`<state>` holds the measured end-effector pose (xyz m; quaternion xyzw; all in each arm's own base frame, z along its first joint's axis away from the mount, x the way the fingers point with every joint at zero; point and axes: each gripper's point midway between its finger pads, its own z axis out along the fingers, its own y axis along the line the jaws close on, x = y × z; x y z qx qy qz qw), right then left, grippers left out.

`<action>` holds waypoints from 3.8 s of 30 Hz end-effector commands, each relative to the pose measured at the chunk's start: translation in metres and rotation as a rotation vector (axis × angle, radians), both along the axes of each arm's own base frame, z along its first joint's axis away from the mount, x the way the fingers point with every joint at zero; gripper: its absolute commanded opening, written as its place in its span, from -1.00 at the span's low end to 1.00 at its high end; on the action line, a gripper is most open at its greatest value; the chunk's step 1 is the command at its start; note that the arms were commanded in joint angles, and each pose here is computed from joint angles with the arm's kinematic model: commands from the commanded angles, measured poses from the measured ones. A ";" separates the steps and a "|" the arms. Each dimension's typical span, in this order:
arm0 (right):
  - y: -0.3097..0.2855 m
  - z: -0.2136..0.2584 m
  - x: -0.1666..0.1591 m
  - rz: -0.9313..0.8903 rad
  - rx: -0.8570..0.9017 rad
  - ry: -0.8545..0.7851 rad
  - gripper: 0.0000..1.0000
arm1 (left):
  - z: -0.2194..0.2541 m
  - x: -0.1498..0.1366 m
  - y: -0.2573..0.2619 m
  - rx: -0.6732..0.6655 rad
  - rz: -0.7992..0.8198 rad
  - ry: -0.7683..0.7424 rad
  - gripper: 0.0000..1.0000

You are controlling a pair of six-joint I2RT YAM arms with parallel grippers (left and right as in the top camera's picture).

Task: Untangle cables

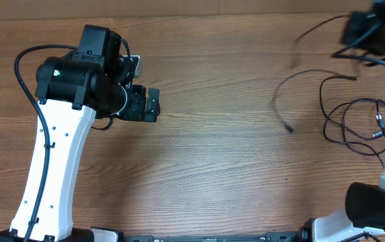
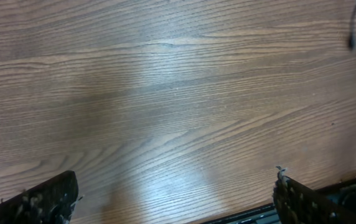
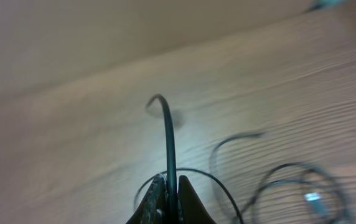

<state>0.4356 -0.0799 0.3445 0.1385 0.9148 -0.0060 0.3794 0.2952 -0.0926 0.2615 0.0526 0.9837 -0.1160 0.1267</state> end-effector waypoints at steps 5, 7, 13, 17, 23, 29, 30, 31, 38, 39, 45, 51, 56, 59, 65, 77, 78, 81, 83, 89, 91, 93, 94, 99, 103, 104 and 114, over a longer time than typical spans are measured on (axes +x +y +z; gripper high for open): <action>-0.077 0.040 -0.030 -0.204 -0.041 -0.087 -0.93 | 0.007 0.002 -0.001 -0.010 -0.015 -0.030 1.00; -0.087 0.033 -0.037 -0.230 -0.035 -0.060 -0.92 | 0.007 0.003 -0.002 -0.011 -0.014 -0.033 1.00; -0.112 -0.008 -0.057 -0.310 -0.016 0.073 -0.92 | 0.008 0.003 -0.002 -0.011 -0.014 -0.034 1.00; -0.124 -0.043 -0.069 -0.350 0.006 0.168 -0.92 | 0.007 0.002 -0.002 -0.011 -0.014 -0.032 1.00; -0.140 -0.077 -0.080 -0.434 0.061 0.221 -0.83 | 0.007 0.002 -0.002 -0.011 -0.015 -0.030 0.99; -0.151 -0.083 -0.084 -0.488 0.085 0.213 -0.23 | 0.007 0.001 -0.001 -0.011 -0.015 -0.028 1.00; -0.151 -0.082 -0.083 -0.498 0.094 0.207 -0.02 | 0.007 0.001 -0.001 -0.011 -0.015 -0.028 1.00; -0.149 -0.082 -0.081 -0.494 0.106 0.198 0.18 | 0.007 0.002 -0.001 -0.010 -0.014 -0.028 1.00; -0.102 -0.075 -0.054 -0.292 0.342 0.112 1.00 | 0.007 0.002 -0.001 -0.010 -0.014 -0.029 1.00; -0.094 -0.074 -0.051 -0.259 0.381 0.105 1.00 | 0.007 0.002 -0.001 -0.010 -0.014 -0.029 1.00; -0.028 -0.069 -0.044 0.034 0.483 0.123 1.00 | 0.011 0.013 -0.003 -0.022 -0.003 -0.076 1.00; 0.041 -0.092 -0.052 0.189 0.304 0.311 1.00 | 0.002 0.041 0.030 0.123 0.244 -0.113 0.99; 0.094 -0.106 -0.064 0.288 0.099 0.440 1.00 | -0.028 0.030 0.034 0.184 0.249 0.045 1.00; 0.115 -0.109 -0.070 0.281 0.070 0.470 1.00 | -0.041 0.014 0.040 0.232 0.249 0.151 0.99; 0.133 -0.134 -0.093 0.208 0.137 0.583 1.00 | -0.045 -0.019 0.047 0.273 0.238 0.264 0.99; 0.128 -0.173 -0.140 0.186 0.158 0.525 1.00 | -0.070 -0.072 0.068 0.264 0.346 0.113 1.00; 0.128 -0.172 -0.144 0.190 0.158 0.490 1.00 | -0.068 -0.074 0.069 0.246 0.352 0.065 0.99; 0.126 -0.165 -0.155 0.204 0.158 0.358 1.00 | -0.056 -0.075 0.069 0.179 0.351 -0.128 0.93; 0.126 -0.156 -0.162 0.214 0.159 0.258 1.00 | -0.044 -0.078 0.070 0.135 0.356 -0.258 0.93; 0.123 -0.126 -0.190 0.233 0.160 0.030 1.00 | -0.007 -0.101 0.076 0.009 0.412 -0.544 0.99; 0.122 -0.114 -0.195 0.238 0.160 -0.025 1.00 | 0.002 -0.110 0.077 -0.013 0.415 -0.593 0.99; 0.122 -0.106 -0.199 0.241 0.160 -0.060 1.00 | 0.005 -0.116 0.078 -0.022 0.417 -0.616 0.99; 0.121 -0.104 -0.201 0.241 0.160 -0.070 1.00 | 0.006 -0.119 0.079 -0.025 0.418 -0.622 0.99; 0.121 -0.105 -0.203 0.241 0.160 -0.063 1.00 | -0.003 -0.128 0.081 -0.008 0.415 -0.583 0.99; 0.121 -0.108 -0.202 0.240 0.160 -0.048 0.99 | -0.011 -0.135 0.082 0.009 0.411 -0.542 0.99; 0.121 -0.109 -0.202 0.239 0.160 -0.045 1.00 | -0.013 -0.136 0.082 0.013 0.411 -0.533 0.99; 0.122 -0.114 -0.199 0.238 0.160 -0.025 1.00 | -0.020 -0.143 0.084 0.028 0.407 -0.496 0.99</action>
